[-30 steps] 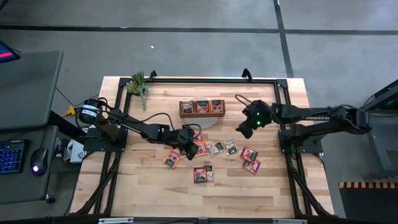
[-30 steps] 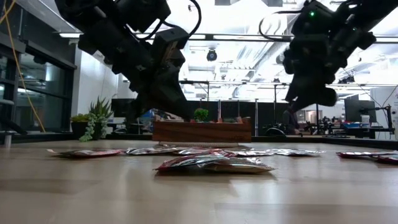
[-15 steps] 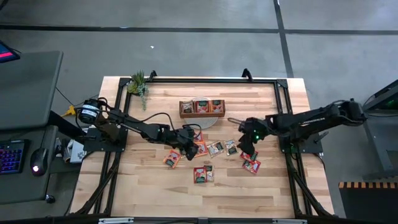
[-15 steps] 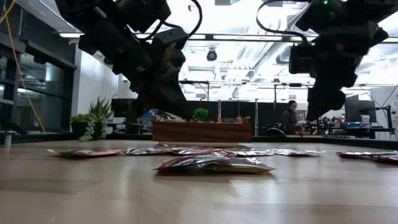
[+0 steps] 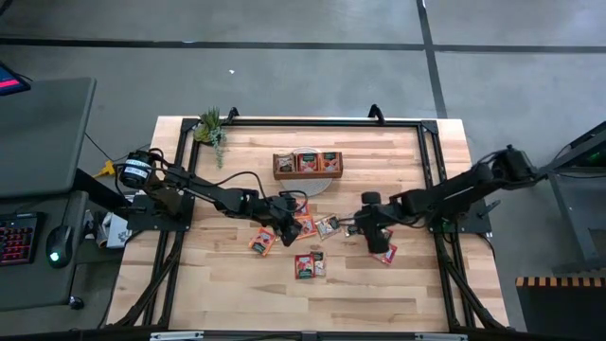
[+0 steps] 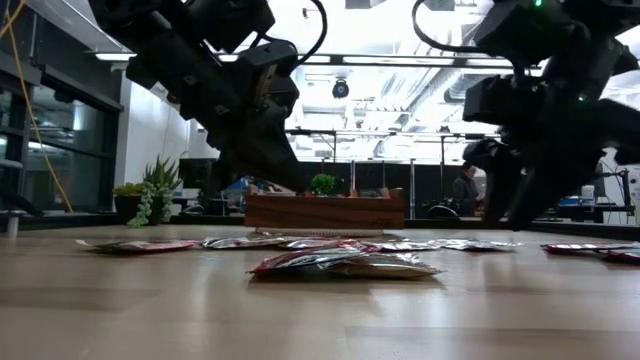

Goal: Pick & Place Tea
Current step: Put the brown tea bag in the left section of the wooden organizer

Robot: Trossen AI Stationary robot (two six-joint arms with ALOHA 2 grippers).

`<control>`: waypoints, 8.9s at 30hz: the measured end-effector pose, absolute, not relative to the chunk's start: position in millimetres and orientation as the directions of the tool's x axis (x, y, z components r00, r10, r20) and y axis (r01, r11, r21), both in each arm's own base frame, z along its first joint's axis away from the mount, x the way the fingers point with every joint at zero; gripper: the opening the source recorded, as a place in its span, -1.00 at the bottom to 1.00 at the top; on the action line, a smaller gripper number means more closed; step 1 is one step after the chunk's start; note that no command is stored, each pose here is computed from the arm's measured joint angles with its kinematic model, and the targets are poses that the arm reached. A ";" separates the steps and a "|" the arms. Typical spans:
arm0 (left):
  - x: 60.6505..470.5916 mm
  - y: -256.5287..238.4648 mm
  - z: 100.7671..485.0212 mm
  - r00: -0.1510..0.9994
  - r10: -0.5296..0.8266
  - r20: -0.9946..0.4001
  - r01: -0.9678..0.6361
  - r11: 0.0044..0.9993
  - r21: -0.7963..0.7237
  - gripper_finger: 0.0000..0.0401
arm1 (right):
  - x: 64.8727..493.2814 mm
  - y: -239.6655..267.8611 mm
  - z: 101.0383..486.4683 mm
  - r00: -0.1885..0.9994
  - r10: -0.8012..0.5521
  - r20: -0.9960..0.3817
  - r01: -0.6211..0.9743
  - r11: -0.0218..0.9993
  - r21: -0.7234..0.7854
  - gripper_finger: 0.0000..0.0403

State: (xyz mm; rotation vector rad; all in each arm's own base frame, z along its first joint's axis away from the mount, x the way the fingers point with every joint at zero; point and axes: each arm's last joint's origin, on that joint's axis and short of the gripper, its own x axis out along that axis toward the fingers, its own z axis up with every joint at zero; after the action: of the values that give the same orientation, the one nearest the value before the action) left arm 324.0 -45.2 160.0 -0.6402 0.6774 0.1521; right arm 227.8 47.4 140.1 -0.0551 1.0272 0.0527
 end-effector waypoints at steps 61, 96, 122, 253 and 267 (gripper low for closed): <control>322.2 -46.7 158.3 0.756 -0.109 -0.645 -0.293 0.825 -0.483 -1.00 | 262.6 41.5 108.7 0.331 0.014 -0.944 0.149 0.987 0.067 -0.98; 335.0 -47.6 183.8 0.848 -0.093 -0.522 -0.043 0.969 -0.242 -0.99 | 322.4 24.9 282.6 0.498 0.399 -0.770 0.002 0.887 0.461 -1.00; 356.3 -47.3 291.5 0.900 0.022 -0.435 0.080 0.973 0.216 0.03 | 315.8 10.3 291.4 0.440 0.429 -0.789 0.029 0.871 0.490 -1.00; 281.1 169.3 288.9 0.836 0.305 -0.456 -0.426 0.884 -0.190 -1.00 | 156.9 -25.2 321.1 0.801 -0.180 -0.571 0.337 0.924 0.181 -0.06; 262.2 162.9 223.5 0.873 0.301 -0.384 -0.446 0.812 -0.377 -1.00 | 153.8 -31.6 318.9 0.797 -0.208 -0.567 0.351 0.923 0.155 -0.06</control>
State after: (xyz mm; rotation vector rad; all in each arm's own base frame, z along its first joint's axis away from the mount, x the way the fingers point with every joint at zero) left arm 262.2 162.9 223.5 -0.4768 0.3170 0.4060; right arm 153.8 -31.6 318.9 0.2599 0.5753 -0.3036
